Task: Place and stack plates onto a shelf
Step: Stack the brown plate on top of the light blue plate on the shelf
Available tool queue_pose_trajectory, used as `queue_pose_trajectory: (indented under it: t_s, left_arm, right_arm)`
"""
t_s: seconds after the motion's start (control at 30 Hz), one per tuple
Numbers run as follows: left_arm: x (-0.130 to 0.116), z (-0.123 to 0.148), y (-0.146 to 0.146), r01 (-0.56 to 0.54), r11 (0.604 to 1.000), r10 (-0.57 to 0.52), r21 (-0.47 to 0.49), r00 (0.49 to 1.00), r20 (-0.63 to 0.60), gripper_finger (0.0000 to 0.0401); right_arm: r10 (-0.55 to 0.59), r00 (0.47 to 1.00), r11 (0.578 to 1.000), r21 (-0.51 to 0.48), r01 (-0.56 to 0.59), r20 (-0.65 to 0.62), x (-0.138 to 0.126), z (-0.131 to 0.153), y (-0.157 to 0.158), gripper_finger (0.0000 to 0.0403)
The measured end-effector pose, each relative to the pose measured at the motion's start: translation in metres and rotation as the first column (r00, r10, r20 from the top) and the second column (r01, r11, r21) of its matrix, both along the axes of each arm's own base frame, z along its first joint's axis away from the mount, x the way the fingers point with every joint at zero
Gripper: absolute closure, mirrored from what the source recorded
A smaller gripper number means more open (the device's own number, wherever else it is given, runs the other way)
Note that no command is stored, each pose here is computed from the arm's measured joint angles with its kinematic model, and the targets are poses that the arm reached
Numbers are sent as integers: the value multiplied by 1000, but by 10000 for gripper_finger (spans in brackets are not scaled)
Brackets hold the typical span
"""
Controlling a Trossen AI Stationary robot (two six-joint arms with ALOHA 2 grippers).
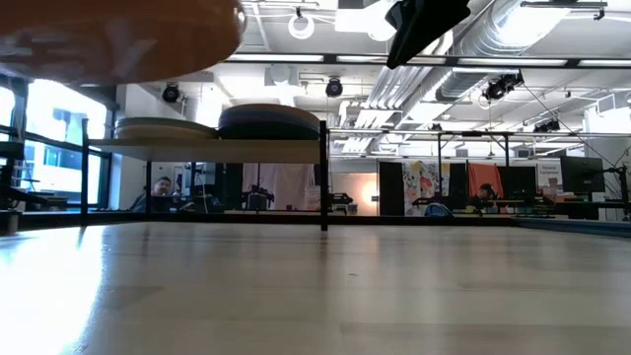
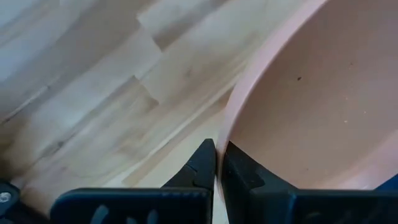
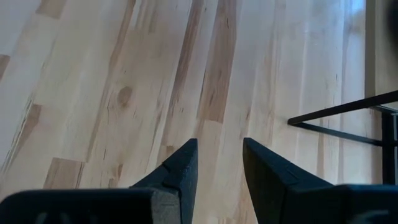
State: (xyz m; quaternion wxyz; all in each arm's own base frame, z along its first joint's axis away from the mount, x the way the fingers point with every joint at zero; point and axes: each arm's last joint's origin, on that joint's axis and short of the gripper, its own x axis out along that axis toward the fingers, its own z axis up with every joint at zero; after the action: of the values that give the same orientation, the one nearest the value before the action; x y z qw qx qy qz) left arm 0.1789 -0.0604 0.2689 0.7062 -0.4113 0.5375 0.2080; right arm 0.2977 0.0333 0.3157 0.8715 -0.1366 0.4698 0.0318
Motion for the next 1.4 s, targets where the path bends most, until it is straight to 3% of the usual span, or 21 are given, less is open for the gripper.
queue_pose_trajectory:
  t_s: [0.23, 0.4, 0.67, 0.93, 1.2, 1.4]
  left_arm:
    - [-17, 22, 28, -269, 963, 267, -9, 951, 153, 400]
    - [-28, 32, 46, -376, 926, 362, 14, 900, 244, 400]
    - [-44, 45, 72, -479, 877, 437, 51, 835, 333, 400]
    - [-56, 90, 98, -563, 815, 451, 134, 763, 463, 400]
    - [-74, 120, 118, -637, 727, 501, 255, 747, 438, 400]
    - [-83, 137, 135, -714, 635, 567, 297, 691, 449, 400]
  right_arm:
    - [-9, 1000, 1000, 7, 9, 7, 1, 0, 0, 297]
    - [-9, 1000, 1000, 7, 9, 13, 1, 1, 0, 297]
    - [-4, 1000, 1000, 5, 4, 20, 2, 1, 0, 297]
    - [-3, 1000, 1000, 4, 3, 21, 2, 1, 0, 297]
    - [-3, 1000, 1000, 4, 3, 21, 2, 1, 0, 297]
    - [-11, 1000, 1000, 10, 11, 22, 2, 1, 0, 297]
